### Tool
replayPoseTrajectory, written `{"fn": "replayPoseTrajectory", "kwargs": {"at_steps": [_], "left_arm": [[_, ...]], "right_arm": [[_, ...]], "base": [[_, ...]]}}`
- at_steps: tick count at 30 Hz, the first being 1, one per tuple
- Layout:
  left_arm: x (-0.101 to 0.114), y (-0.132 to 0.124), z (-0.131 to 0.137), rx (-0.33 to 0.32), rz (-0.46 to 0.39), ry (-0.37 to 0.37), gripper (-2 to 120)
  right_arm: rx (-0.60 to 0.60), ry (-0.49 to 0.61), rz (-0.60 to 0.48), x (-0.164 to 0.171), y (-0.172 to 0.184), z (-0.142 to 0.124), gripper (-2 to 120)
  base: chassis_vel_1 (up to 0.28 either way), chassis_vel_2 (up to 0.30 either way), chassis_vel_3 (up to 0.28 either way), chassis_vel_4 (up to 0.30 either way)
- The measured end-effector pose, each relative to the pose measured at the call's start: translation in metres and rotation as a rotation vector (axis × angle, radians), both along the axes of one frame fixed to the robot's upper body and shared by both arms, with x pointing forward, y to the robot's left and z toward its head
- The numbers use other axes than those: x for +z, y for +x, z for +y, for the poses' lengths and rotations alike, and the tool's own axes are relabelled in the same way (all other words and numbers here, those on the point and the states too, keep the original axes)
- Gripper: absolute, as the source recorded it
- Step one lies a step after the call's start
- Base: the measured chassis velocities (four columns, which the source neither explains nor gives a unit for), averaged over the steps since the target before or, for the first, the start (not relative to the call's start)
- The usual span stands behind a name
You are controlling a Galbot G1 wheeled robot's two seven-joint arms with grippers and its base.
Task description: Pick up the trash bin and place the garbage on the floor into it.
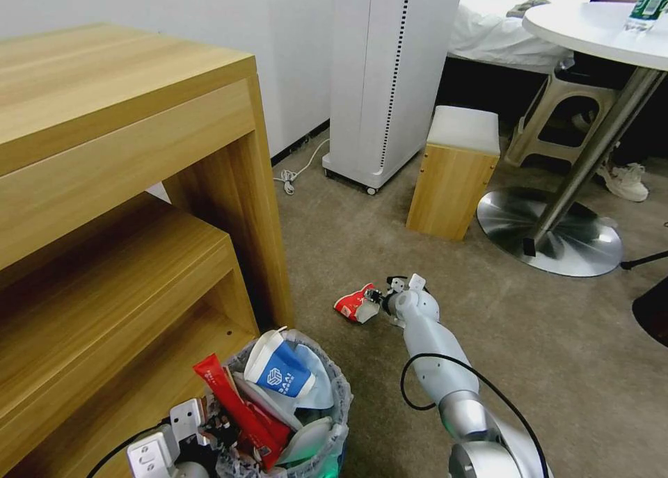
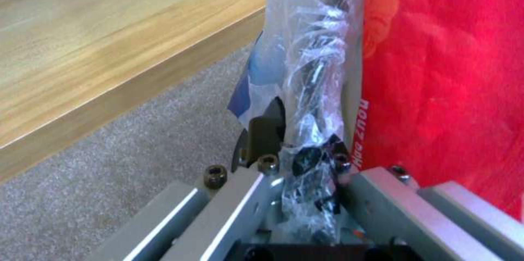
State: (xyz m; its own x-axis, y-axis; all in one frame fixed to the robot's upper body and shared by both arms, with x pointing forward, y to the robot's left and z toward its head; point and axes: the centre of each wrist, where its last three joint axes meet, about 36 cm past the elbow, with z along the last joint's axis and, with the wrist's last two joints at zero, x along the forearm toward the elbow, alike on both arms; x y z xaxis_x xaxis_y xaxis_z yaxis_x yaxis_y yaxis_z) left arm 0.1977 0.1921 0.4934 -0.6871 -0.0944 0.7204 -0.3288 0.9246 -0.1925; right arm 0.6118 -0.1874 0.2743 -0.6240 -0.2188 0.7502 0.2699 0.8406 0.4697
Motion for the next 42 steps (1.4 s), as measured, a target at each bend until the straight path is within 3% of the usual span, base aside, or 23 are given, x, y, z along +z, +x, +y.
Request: {"fn": "replayPoseTrajectory", "kwargs": {"at_steps": [4,13,15,20,22,28,31,33,35,37,39,42], "left_arm": [[0.0,0.001,-0.001,0.0,-0.005,0.0,1],[0.001,0.001,-0.003,0.001,-0.008,0.001,1],[0.001,0.001,-0.003,0.002,-0.008,0.002,1],[0.0,0.0,-0.003,0.004,-0.006,0.003,1],[0.0,0.0,-0.004,0.003,-0.005,0.004,1],[0.0,0.0,-0.004,0.004,-0.004,0.006,1],[0.001,0.001,-0.002,0.008,-0.01,0.002,1],[0.001,0.002,-0.001,0.009,-0.012,0.001,1],[0.001,0.004,0.001,0.013,-0.017,-0.005,1],[0.001,0.004,0.001,0.013,-0.017,-0.007,1],[-0.002,0.007,0.0,0.012,-0.015,-0.02,1],[-0.004,0.008,0.0,0.011,-0.012,-0.024,1]], "right_arm": [[0.013,-0.004,0.002,-0.003,-0.003,0.003,32],[0.04,-0.021,0.005,-0.009,-0.006,0.006,39],[0.046,-0.023,0.006,-0.01,-0.006,0.007,28],[0.053,-0.025,0.005,-0.01,-0.006,0.008,15],[0.061,-0.028,0.0,-0.009,-0.007,0.01,4],[0.082,-0.018,-0.025,-0.003,-0.015,0.021,0],[0.16,0.064,-0.088,0.022,-0.049,0.063,0],[0.18,0.086,-0.107,0.031,-0.06,0.068,0],[0.228,0.1,-0.168,0.06,-0.098,0.056,0],[0.237,0.099,-0.176,0.064,-0.105,0.053,0],[0.285,0.109,-0.256,0.099,-0.135,0.043,0],[0.308,0.115,-0.304,0.12,-0.151,0.04,0]], "base": [[0.0,0.0,0.0,0.0],[0.0,0.0,0.0,0.0],[0.0,0.0,0.0,0.0],[0.0,0.0,0.0,0.0],[0.0,0.0,0.0,0.0],[0.0,0.0,0.0,0.0],[0.0,0.0,0.0,0.0],[0.0,0.0,0.0,0.0],[0.0,0.0,0.0,0.0],[0.0,0.0,0.0,0.0],[0.0,0.0,0.0,0.0],[0.0,0.0,0.0,0.0]]}}
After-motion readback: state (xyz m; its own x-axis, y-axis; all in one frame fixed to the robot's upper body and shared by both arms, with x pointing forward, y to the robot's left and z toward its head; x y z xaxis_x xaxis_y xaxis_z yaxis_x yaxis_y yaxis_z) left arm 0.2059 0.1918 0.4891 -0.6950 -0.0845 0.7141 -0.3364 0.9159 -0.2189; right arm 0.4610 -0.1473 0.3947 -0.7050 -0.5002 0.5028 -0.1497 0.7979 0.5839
